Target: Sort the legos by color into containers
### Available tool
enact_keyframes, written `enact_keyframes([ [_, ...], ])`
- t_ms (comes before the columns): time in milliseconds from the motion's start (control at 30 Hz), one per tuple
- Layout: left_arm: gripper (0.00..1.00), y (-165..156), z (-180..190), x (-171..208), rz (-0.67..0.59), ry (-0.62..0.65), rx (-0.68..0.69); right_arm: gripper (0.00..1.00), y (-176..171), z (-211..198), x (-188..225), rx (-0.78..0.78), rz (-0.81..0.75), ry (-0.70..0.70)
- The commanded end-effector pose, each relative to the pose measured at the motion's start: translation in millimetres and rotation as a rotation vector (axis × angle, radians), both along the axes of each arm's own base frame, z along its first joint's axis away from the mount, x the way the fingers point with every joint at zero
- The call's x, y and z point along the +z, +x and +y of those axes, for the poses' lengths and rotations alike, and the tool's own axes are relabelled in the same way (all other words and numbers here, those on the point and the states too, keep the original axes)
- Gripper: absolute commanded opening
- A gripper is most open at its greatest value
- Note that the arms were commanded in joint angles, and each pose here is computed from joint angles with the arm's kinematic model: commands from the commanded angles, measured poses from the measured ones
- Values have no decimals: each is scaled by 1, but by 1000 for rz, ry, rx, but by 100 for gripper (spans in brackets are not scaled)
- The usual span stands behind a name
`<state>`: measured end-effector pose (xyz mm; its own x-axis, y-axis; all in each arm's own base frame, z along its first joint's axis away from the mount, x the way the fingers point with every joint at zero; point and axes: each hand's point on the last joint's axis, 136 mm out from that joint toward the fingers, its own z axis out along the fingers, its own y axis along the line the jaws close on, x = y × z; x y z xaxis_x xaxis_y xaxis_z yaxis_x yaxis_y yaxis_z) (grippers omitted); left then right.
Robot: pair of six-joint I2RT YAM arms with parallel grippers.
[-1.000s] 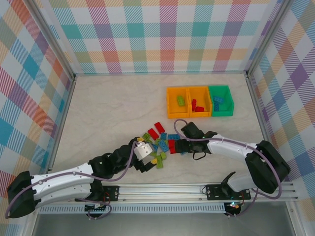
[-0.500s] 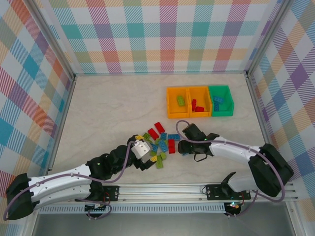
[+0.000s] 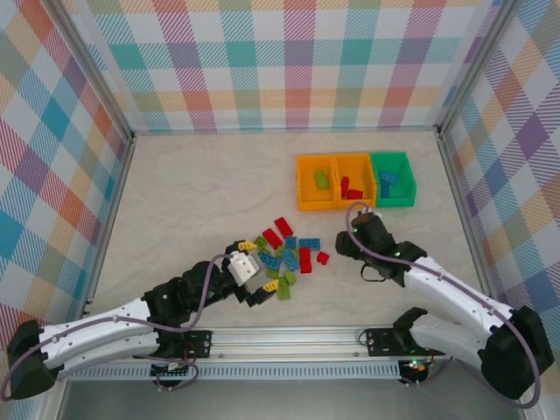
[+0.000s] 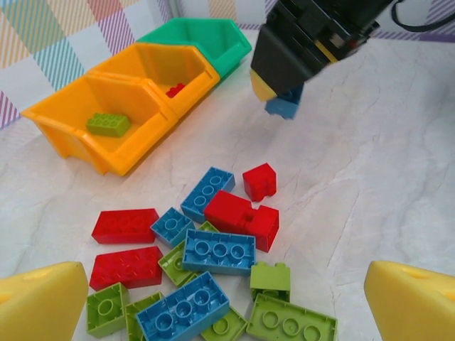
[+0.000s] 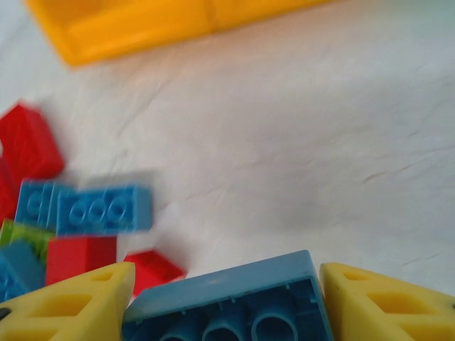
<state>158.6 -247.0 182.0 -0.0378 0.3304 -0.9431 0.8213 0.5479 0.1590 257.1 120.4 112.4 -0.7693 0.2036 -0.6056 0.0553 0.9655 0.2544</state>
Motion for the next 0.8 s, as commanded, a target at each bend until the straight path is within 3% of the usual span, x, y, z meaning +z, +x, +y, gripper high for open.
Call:
enact_keyframes([
  [0, 100, -3, 0, 6, 2, -48, -10, 55, 39, -21, 36, -62, -101, 39],
  [233, 100, 2, 4, 5, -10, -26, 23, 56, 136, -85, 64, -222, -194, 9],
  [467, 100, 2, 6, 6, -19, -18, 27, 59, 209, -128, 43, -321, -152, 16],
  [633, 100, 1, 8, 8, -24, -27, 30, 82, 233, -137, 33, -318, -87, 7],
  [767, 100, 5, 11, 8, -33, -22, 54, 85, 226, -132, 42, -300, -98, 34],
])
